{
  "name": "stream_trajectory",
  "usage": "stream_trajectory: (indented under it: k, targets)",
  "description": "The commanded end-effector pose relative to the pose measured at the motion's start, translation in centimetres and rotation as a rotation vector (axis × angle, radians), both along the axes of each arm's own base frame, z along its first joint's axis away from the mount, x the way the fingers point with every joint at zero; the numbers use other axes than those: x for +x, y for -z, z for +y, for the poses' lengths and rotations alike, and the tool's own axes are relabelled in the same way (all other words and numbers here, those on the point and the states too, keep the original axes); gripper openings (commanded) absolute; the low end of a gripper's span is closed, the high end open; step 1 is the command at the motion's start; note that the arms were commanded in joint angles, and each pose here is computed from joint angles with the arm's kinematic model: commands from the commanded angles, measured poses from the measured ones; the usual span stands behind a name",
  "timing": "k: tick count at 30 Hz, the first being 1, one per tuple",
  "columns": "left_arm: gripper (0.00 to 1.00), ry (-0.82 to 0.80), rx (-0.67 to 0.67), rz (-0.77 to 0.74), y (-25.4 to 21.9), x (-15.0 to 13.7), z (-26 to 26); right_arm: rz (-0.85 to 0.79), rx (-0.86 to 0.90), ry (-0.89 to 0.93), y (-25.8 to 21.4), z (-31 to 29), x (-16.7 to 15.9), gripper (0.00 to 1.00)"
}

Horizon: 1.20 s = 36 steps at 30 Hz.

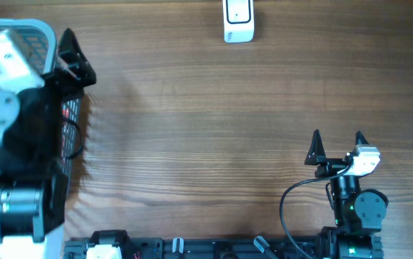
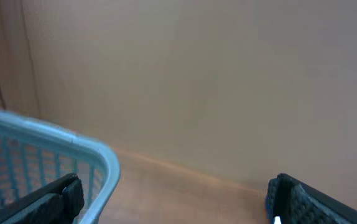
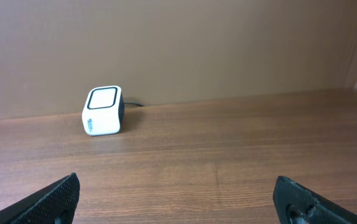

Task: Scan the item barcode
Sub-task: 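Reach the left gripper into the basket toward the green snack bag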

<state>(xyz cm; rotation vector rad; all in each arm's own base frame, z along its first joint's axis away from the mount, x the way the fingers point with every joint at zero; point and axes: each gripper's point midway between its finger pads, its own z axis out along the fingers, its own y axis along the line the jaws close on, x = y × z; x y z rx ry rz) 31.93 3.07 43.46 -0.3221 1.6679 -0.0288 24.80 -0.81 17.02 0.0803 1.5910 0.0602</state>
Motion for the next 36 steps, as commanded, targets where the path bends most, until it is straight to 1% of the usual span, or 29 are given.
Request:
stream_trajectory:
  k: [1, 4, 6, 7, 9, 10, 13, 17, 18, 20, 23, 25, 29, 32, 36]
  targets:
    - [1.0, -0.034, 0.003, 0.099, 2.9, 2.5, 0.8, 0.0, -0.009, -0.007, 0.0, 0.2, 0.0, 1.0]
    - [1.0, -0.12, -0.022, 0.118, 3.1, 3.2, 3.0, 0.0, -0.009, -0.007, 0.0, 0.2, 0.0, 1.0]
    - [1.0, -0.212, -0.047, 0.171, 3.3, 3.1, 6.0, 0.0, -0.009, -0.007, 0.0, 0.2, 0.0, 1.0]
    - [1.0, -0.267, -0.083, 0.198, 3.5, 2.8, 7.9, 0.0, -0.009, -0.007, 0.0, 0.2, 0.0, 1.0]
    - [1.0, -0.375, -0.188, 0.247, 4.4, 1.9, 12.1, 0.0, -0.009, -0.007, 0.0, 0.2, 0.0, 1.0]
    - [1.0, -0.404, -0.246, 0.26, 4.9, 1.5, 13.6, 0.0, -0.009, -0.007, 0.0, 0.2, 0.0, 1.0]
    - [1.0, -0.489, -0.496, 0.287, 8.1, -0.3, 18.8, 0.0, -0.009, -0.007, 0.0, 0.2, 0.0, 1.0]
    - [1.0, -0.578, -0.651, 0.388, 13.1, -2.1, 22.9, 0.0, -0.009, -0.007, 0.0, 0.2, 0.0, 1.0]
    - [1.0, -0.6, -0.678, 0.418, 14.3, -2.4, 23.6, 0.0, -0.008, -0.007, 0.0, 0.2, 0.0, 1.0]
    - [1.0, -0.659, -0.776, 0.49, 17.5, -2.9, 24.6, 0.0, -0.009, -0.007, 0.0, 0.2, 0.0, 1.0]
    - [1.0, -0.678, -0.837, 0.587, 20.9, -2.9, 24.8, 0.0, -0.009, -0.007, 0.0, 0.2, 0.0, 1.0]
    - [1.0, -0.695, -0.896, 0.685, 23.8, -3.3, 24.4, 0.0, -0.009, -0.007, 0.0, 0.2, 0.0, 1.0]
    - [1.0, -0.728, -0.96, 0.809, 27.5, -3.9, 24.1, 0.0, -0.009, -0.007, 0.0, 0.2, 0.0, 1.0]
    - [1.0, -0.778, -0.972, 0.861, 28.9, -4.8, 24.3, 0.0, -0.008, -0.007, 0.0, 0.2, 0.0, 1.0]
    - [1.0, -0.851, -0.933, 0.918, 29.3, -6.5, 24.6, 0.0, -0.008, -0.007, 0.0, 0.1, 0.0, 1.0]
